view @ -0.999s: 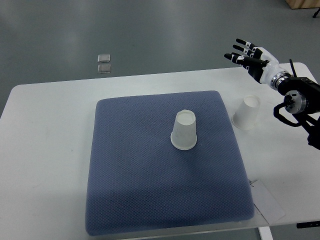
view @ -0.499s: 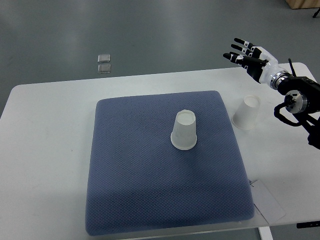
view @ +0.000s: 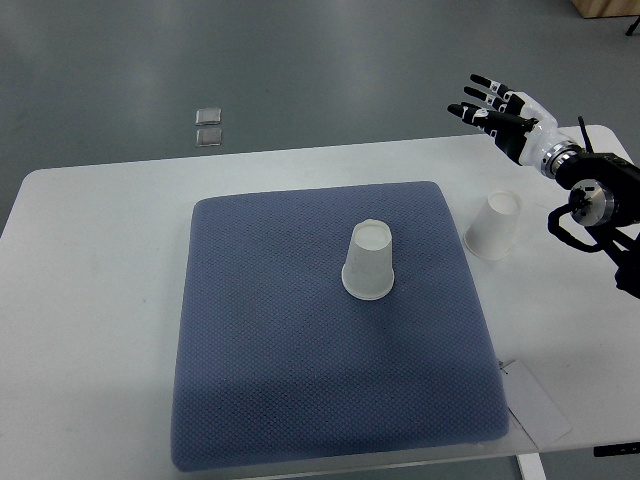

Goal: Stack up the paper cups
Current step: 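Reach the right hand toward the white paper cup beside the pad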

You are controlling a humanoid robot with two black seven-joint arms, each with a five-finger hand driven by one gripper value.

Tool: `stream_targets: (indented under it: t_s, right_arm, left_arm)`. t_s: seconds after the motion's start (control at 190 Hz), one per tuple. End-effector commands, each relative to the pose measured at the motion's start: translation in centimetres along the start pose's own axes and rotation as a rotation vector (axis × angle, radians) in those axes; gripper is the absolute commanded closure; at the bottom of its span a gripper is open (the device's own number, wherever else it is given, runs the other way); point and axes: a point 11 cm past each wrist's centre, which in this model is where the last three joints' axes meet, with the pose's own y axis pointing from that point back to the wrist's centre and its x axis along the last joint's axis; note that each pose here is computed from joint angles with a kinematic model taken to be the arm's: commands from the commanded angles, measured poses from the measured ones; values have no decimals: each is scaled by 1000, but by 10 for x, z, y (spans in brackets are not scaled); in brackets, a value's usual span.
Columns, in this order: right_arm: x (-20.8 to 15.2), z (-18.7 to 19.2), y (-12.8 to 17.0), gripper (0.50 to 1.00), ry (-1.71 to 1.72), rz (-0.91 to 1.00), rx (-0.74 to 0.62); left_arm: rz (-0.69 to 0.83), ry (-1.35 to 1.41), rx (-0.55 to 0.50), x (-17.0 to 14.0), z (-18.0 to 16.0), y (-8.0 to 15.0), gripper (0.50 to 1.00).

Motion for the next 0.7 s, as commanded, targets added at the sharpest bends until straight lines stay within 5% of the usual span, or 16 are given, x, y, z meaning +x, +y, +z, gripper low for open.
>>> stream_targets:
  t_s: [0.0, 0.347, 0.694]
  right_arm:
    - [5, -5, 1, 587, 9, 4, 5]
    - [13, -13, 6, 589, 77, -9, 4]
    - [14, -62, 29, 589, 741, -198, -29]
  left_arm:
    - [0, 0, 0, 0, 0, 0, 500]
    - [0, 0, 0, 0, 0, 0, 500]
    - [0, 0, 0, 0, 0, 0, 500]
